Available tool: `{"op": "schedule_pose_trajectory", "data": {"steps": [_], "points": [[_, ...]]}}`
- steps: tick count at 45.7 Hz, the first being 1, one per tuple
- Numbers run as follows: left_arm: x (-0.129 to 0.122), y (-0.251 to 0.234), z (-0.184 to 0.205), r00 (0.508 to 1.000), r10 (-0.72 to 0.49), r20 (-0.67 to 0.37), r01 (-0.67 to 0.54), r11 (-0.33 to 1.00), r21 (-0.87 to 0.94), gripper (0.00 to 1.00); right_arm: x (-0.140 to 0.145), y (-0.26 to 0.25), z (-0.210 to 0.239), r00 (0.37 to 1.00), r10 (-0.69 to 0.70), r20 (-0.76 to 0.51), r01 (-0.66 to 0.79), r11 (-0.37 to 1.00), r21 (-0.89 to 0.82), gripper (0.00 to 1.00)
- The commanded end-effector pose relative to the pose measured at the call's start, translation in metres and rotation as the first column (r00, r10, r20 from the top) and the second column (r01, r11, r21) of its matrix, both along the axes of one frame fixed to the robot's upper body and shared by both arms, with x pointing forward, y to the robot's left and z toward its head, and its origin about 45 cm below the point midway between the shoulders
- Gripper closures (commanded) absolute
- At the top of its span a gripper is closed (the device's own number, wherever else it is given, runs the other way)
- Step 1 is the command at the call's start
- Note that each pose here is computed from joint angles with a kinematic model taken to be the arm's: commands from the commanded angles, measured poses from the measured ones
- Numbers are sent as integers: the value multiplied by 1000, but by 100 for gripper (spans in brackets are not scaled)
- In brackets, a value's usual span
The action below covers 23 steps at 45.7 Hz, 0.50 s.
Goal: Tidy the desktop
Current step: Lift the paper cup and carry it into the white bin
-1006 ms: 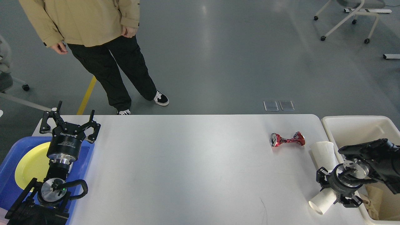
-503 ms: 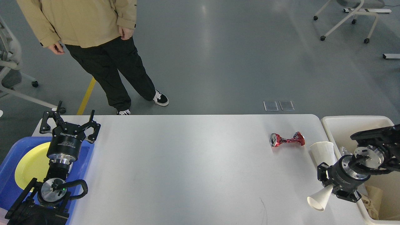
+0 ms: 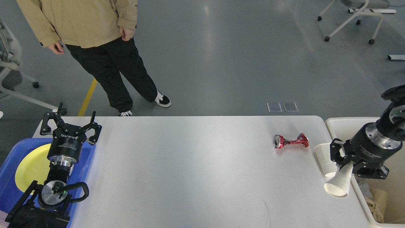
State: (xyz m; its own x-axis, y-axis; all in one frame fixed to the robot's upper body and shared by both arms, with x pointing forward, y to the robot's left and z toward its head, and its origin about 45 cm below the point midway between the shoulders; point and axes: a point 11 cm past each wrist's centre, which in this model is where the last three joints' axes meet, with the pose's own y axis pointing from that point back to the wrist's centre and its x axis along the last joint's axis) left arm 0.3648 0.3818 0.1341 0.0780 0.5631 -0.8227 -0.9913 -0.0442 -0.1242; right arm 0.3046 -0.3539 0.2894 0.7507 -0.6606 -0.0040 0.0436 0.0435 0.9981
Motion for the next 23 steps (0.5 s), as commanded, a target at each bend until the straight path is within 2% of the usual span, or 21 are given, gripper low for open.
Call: {"op": "schedule_pose_trajectory", "data": {"steps": [1, 8, 23], "points": [[0, 0, 0, 1000, -1, 0, 1, 1000, 0, 4, 3, 15, 45, 997, 81, 16, -81, 997, 3, 100], [0, 0, 0, 1000, -1, 0, 1, 1000, 0, 4, 1, 33, 76, 989, 134, 59, -135, 991, 20, 100], [0, 0, 0, 1000, 1, 0, -1, 1000, 0, 4, 2, 32, 78, 988, 136, 74, -136, 991, 2, 100]]}}
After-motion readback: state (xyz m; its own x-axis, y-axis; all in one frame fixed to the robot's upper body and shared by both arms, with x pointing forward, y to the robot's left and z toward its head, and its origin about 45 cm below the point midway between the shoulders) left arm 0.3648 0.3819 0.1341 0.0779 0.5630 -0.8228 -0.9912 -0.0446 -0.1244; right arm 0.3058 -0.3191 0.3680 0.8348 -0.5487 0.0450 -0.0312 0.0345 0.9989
